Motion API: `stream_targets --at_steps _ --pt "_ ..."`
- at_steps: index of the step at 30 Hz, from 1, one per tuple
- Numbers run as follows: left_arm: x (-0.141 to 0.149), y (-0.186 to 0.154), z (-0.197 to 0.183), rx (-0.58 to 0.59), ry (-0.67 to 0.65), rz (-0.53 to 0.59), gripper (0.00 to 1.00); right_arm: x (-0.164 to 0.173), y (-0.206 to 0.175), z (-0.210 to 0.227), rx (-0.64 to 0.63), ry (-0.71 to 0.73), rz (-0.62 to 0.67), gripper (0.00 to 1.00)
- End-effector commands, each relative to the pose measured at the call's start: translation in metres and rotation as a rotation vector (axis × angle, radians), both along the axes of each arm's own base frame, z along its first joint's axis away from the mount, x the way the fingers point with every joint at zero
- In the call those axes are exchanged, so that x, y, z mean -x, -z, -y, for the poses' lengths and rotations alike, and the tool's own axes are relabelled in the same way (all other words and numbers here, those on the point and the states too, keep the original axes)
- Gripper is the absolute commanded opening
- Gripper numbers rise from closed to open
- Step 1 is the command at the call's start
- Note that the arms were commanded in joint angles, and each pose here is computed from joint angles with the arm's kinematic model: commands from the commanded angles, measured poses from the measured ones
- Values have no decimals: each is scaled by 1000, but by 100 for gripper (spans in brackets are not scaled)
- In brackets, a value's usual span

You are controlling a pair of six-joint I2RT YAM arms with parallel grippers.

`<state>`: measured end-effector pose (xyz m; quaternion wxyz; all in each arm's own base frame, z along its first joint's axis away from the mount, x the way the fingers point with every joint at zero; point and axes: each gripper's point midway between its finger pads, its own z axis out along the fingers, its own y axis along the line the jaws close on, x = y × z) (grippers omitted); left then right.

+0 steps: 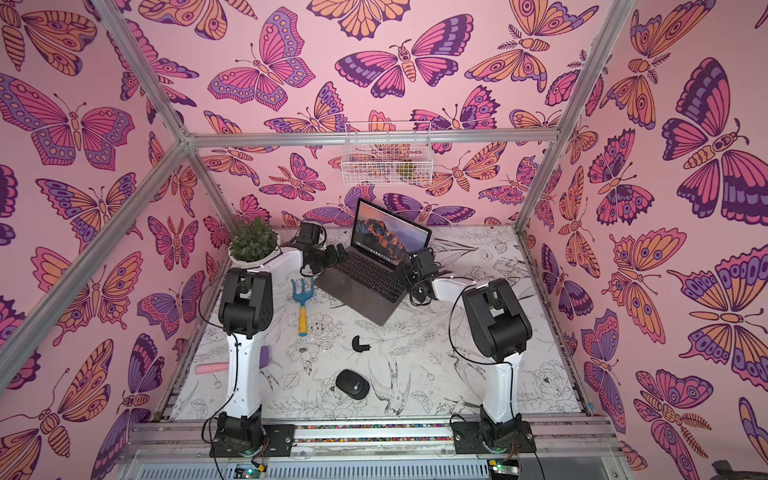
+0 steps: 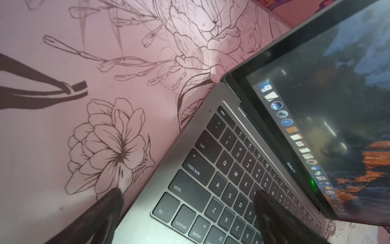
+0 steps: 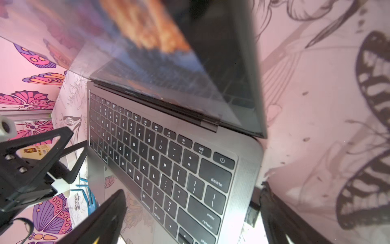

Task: Insert the wireless mouse receiver into the laptop
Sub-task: Insert the USB plug into the USB port, then adjust the laptop at the center of the board.

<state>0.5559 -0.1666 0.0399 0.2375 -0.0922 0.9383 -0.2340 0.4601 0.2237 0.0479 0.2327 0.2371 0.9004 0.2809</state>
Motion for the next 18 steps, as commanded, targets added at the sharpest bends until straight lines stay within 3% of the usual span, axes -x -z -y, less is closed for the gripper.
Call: stream_targets --at_steps 1,9,18 --pt "98 89 2 -56 13 -417 100 2 15 -3 22 -36 -46 99" --pt "111 74 7 -67 7 -395 100 22 -3 63 187 20 -6 99" --pt "147 66 24 -71 43 -412 100 50 0 83 158 -34 -36 100"
